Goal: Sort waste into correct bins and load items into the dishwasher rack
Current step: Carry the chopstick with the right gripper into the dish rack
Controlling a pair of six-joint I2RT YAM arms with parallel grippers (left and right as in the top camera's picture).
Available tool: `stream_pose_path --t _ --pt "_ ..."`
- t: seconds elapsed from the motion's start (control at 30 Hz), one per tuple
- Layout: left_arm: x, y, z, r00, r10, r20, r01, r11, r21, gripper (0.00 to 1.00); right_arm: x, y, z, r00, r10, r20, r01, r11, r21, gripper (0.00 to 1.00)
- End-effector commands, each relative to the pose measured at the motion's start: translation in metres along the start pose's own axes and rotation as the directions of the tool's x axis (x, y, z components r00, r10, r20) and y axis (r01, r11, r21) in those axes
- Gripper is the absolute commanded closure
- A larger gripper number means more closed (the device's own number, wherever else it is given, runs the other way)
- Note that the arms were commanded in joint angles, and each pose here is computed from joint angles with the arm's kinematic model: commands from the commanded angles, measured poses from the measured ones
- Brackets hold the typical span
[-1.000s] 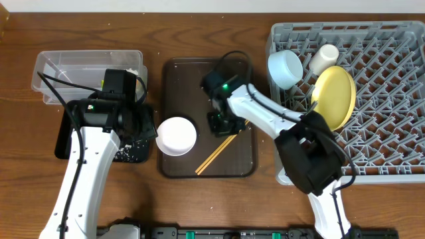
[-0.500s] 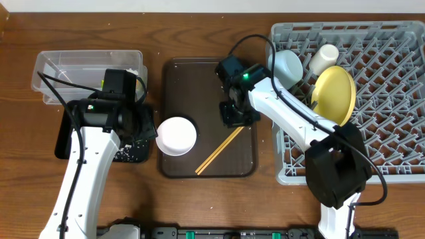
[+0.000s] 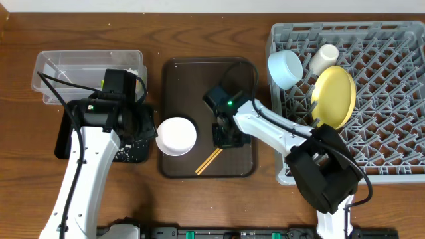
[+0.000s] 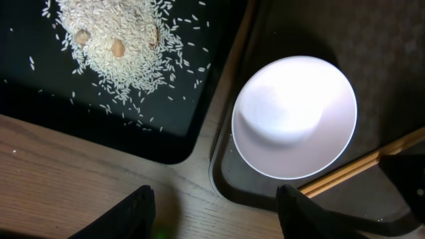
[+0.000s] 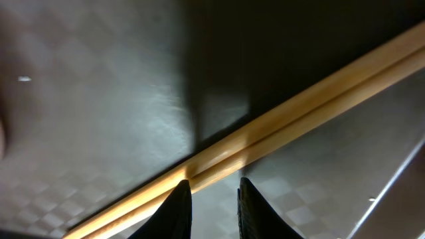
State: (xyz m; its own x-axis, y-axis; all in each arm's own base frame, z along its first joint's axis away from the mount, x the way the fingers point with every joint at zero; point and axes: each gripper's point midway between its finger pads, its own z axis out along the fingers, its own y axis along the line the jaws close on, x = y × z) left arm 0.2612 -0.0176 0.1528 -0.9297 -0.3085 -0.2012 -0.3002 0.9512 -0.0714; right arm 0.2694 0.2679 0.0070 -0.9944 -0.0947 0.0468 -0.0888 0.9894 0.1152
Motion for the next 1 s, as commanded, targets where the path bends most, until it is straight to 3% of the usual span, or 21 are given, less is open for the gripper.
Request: stream_pose_path --t 0.0,0.43,0.8,0.97 --pt "-0.003 0.002 -0.002 1.0 -0.02 0.01 0.02 1.0 -0.01 0.38 0.006 -0.01 0.012 0.997 0.075 0.01 -0.076 0.995 0.061 0.78" --pt "-0.002 0.002 -0.002 1.0 -0.02 0.007 0.02 1.0 -0.011 0.38 -0.02 -0.015 0.02 0.987 0.112 0.117 -0.116 0.993 0.031 0.79" --pt "-0.002 0.002 -0.002 1.0 -0.02 0.006 0.02 1.0 -0.011 0.38 -0.042 -0.062 0.013 0.963 0.196 0.183 -0.222 0.966 0.13 0.88" --pt "-0.002 0.002 -0.002 1.0 -0.02 0.006 0.02 1.0 -0.011 0.38 -0.054 -0.076 0.011 0.957 0.228 0.18 -0.248 0.964 0.096 0.95"
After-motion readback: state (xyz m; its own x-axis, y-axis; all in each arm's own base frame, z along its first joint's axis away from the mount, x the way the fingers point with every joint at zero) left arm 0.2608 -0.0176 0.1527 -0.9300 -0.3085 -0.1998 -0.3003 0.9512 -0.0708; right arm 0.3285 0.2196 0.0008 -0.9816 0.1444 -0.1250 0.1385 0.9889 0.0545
